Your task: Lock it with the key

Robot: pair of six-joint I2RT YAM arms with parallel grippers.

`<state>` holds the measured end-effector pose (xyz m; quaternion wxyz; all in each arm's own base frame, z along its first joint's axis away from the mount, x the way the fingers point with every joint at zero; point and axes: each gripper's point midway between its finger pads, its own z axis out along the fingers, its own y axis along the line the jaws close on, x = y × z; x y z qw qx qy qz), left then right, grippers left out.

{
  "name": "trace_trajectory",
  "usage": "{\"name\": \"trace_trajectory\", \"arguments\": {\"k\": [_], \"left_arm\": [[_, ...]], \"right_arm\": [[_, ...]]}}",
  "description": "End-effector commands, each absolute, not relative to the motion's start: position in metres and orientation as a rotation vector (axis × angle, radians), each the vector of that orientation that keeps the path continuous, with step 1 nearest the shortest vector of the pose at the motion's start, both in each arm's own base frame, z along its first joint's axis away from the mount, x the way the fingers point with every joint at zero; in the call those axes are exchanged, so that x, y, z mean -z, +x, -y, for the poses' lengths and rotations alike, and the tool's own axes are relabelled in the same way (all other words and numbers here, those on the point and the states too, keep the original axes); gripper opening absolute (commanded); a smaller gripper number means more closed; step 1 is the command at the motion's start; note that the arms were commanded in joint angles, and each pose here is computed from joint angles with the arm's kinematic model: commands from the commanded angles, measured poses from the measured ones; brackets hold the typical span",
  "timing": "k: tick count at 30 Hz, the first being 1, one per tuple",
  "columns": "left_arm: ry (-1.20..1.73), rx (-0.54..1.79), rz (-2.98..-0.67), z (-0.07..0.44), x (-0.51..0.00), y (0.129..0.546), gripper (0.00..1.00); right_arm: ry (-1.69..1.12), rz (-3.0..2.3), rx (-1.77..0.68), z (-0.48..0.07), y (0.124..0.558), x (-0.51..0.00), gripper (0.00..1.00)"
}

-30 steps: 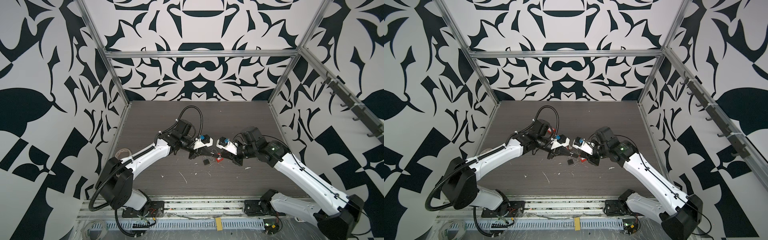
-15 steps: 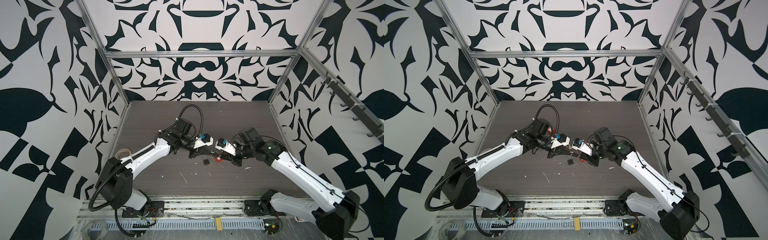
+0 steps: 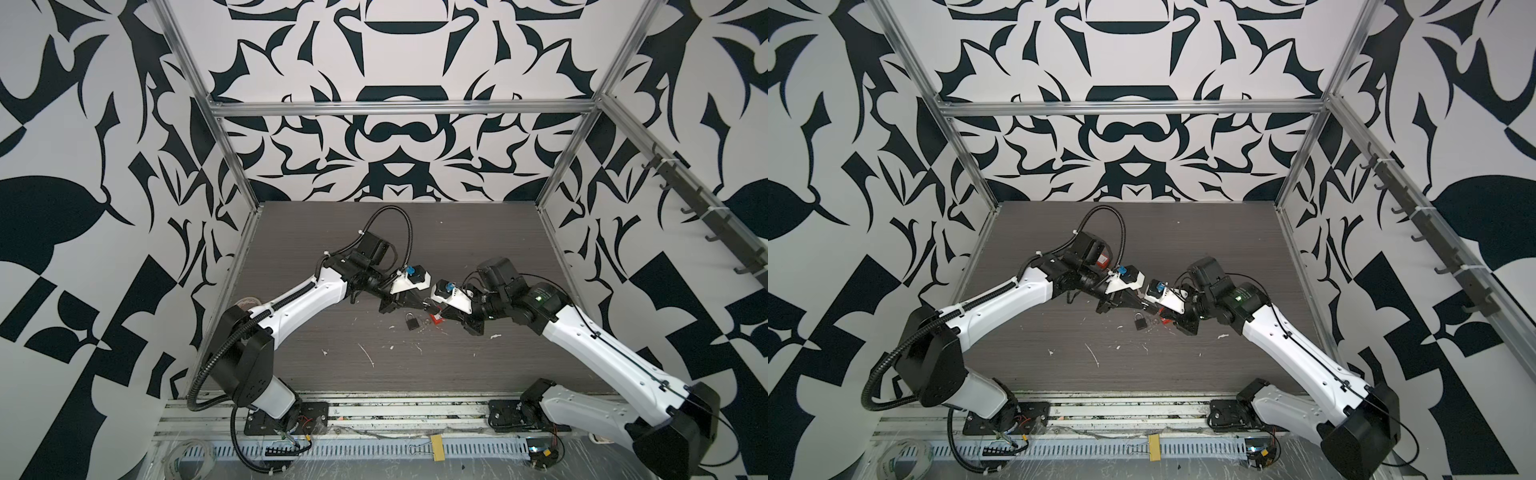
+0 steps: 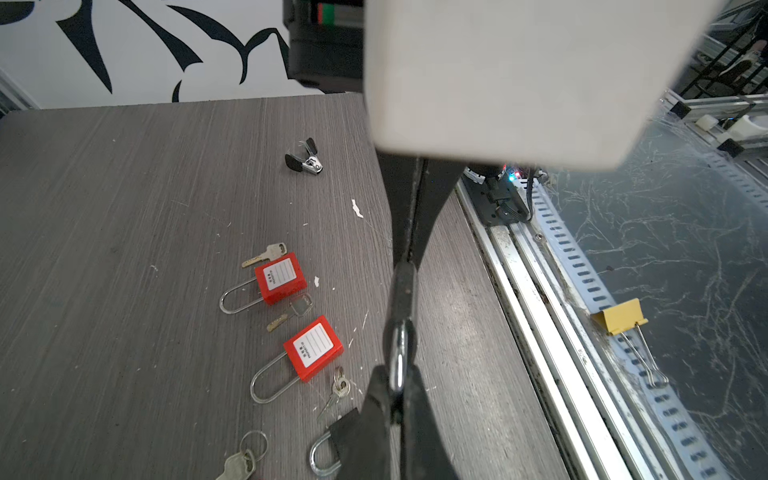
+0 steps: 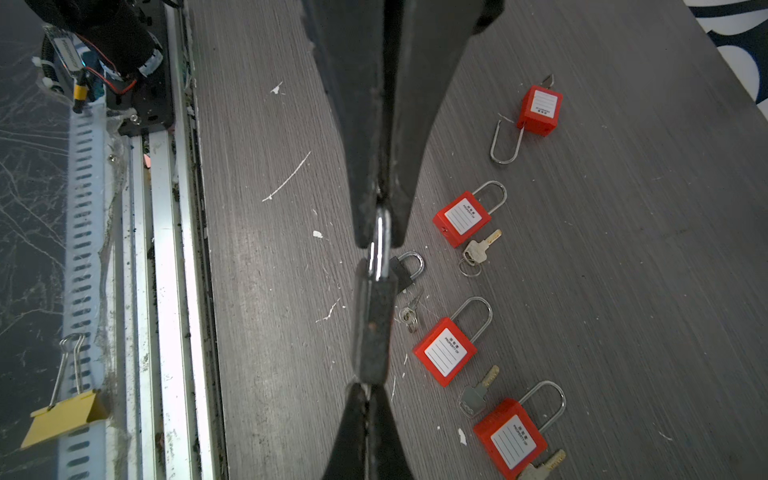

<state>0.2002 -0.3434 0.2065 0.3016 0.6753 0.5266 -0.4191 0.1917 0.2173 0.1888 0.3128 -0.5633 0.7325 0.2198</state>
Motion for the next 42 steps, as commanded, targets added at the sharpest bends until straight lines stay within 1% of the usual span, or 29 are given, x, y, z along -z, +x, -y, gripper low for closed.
{"name": "trace_trajectory", "arguments": {"k": [1, 9, 14, 20, 26, 35, 40, 42], "left_arm": [[1.788, 1.158, -1.366, 0.34, -0.215, 0.207, 0.0], [1.814, 1.177, -1.343, 0.343, -0.209, 0.227, 0.0], [1.868, 1.182, -1.509, 0.35, -0.187, 0.249, 0.0], [1.949, 1.163, -1.787, 0.353, -0.148, 0.275, 0.0], [1.994, 1.097, -1.981, 0.356, -0.116, 0.303, 0.0], [2.0, 0.978, -2.12, 0.356, -0.081, 0.324, 0.0], [2.017, 0.892, -2.214, 0.347, -0.063, 0.326, 0.0], [2.028, 0.892, -2.231, 0.346, -0.059, 0.324, 0.0]], "right_arm": [[-1.436, -1.968, -0.605, -0.207, 0.186, -0.183, 0.0], [-1.362, -2.091, -0.538, -0.172, 0.188, -0.17, 0.0], [-1.302, -2.149, -0.452, -0.158, 0.198, -0.167, 0.0], [-1.261, -2.158, -0.447, -0.158, 0.204, -0.169, 0.0], [-1.229, -2.17, -0.464, -0.159, 0.205, -0.171, 0.0], [-1.181, -2.182, -0.508, -0.164, 0.207, -0.171, 0.0], [-1.18, -2.197, -0.526, -0.165, 0.206, -0.17, 0.0], [-1.183, -2.194, -0.531, -0.166, 0.206, -0.171, 0.0]]}}
